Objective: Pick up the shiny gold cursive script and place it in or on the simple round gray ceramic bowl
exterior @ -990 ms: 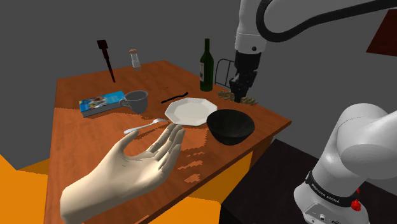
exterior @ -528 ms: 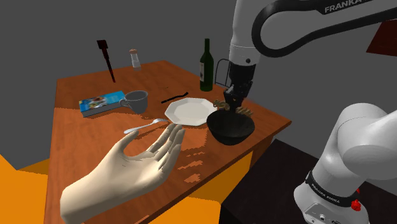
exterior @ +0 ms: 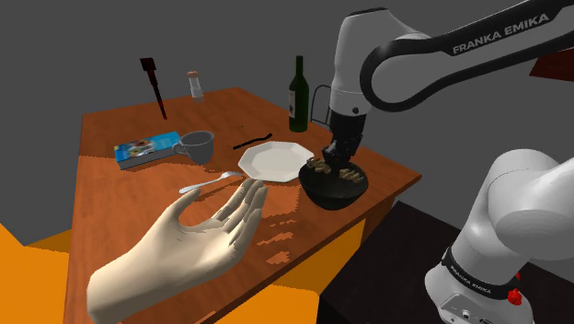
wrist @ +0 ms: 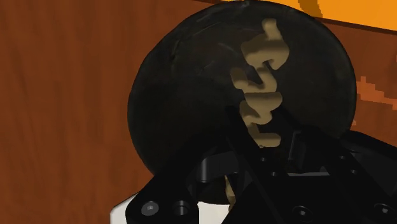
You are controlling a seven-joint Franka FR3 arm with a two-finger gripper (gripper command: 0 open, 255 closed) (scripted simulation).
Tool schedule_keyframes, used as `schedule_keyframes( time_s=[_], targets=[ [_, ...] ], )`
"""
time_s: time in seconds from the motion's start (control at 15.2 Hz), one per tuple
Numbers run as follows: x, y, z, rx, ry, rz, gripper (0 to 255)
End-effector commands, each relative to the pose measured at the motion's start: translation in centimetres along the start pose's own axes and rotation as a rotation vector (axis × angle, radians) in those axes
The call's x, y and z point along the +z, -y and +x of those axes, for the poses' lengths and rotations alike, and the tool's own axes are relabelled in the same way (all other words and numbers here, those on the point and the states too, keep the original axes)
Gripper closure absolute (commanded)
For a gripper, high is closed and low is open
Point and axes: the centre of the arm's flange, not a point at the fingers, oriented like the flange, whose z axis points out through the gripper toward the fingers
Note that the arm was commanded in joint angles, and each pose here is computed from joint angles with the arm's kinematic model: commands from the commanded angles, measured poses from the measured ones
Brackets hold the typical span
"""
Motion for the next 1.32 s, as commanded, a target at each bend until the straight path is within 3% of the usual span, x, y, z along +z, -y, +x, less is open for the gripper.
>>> schedule_keyframes(
  time_s=[0.0, 0.46, 0.53, 0.86, 1.12, 1.25],
  targets=[
    [0.9, 0.1, 0.0, 0.000, -0.001, 0.000, 255],
    [0.9, 0.1, 0.0, 0.000, -0.001, 0.000, 255],
    [0.9, 0.1, 0.0, 0.000, -0.001, 0.000, 0],
    [0.9, 0.1, 0.0, 0.000, -0.001, 0.000, 0],
    [-4.1, 0.1, 0.0, 0.000, -0.001, 0.000, 0],
    [-4.1, 0.1, 0.0, 0.000, -0.001, 0.000, 0]
  ],
)
